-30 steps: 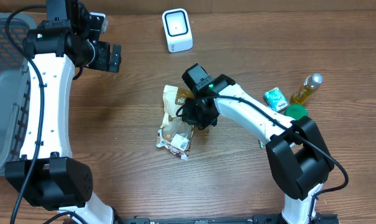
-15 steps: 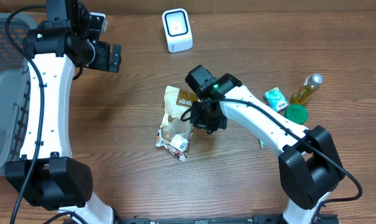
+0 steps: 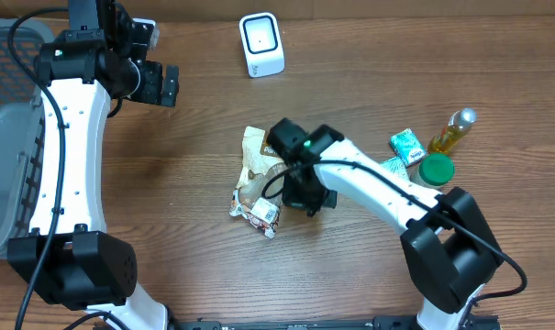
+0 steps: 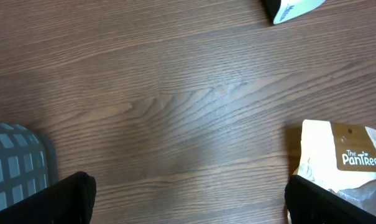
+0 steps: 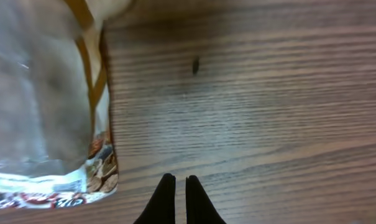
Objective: Scan the item barcode
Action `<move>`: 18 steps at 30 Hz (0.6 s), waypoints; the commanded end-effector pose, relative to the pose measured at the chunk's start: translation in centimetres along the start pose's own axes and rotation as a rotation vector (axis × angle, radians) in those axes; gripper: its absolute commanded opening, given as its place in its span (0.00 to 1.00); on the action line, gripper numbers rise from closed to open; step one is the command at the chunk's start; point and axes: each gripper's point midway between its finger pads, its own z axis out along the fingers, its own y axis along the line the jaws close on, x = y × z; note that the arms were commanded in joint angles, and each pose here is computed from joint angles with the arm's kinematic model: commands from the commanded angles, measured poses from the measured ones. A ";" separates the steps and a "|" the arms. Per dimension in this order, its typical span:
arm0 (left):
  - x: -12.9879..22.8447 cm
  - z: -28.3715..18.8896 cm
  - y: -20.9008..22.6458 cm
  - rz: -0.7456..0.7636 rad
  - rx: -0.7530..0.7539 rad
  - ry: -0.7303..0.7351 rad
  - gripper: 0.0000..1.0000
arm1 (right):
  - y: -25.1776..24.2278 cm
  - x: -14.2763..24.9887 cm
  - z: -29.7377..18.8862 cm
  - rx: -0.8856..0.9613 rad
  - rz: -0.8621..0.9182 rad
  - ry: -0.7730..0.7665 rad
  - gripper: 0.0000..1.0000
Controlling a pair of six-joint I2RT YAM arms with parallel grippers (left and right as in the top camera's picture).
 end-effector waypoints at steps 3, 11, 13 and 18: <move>-0.1 0.1 0.2 -0.016 -0.005 -0.001 1.00 | 0.8 1.2 1.1 -0.023 0.018 -0.019 0.05; -0.1 0.1 0.2 -0.016 -0.005 -0.001 1.00 | 5.5 3.4 2.5 -0.176 -0.088 -0.022 0.16; -0.1 0.1 0.2 -0.016 -0.005 -0.001 1.00 | 6.7 3.8 2.4 -0.203 -0.118 -0.039 0.20; -0.1 0.1 0.2 -0.016 -0.005 -0.001 1.00 | 9.5 4.6 2.1 -0.274 -0.184 -0.084 0.25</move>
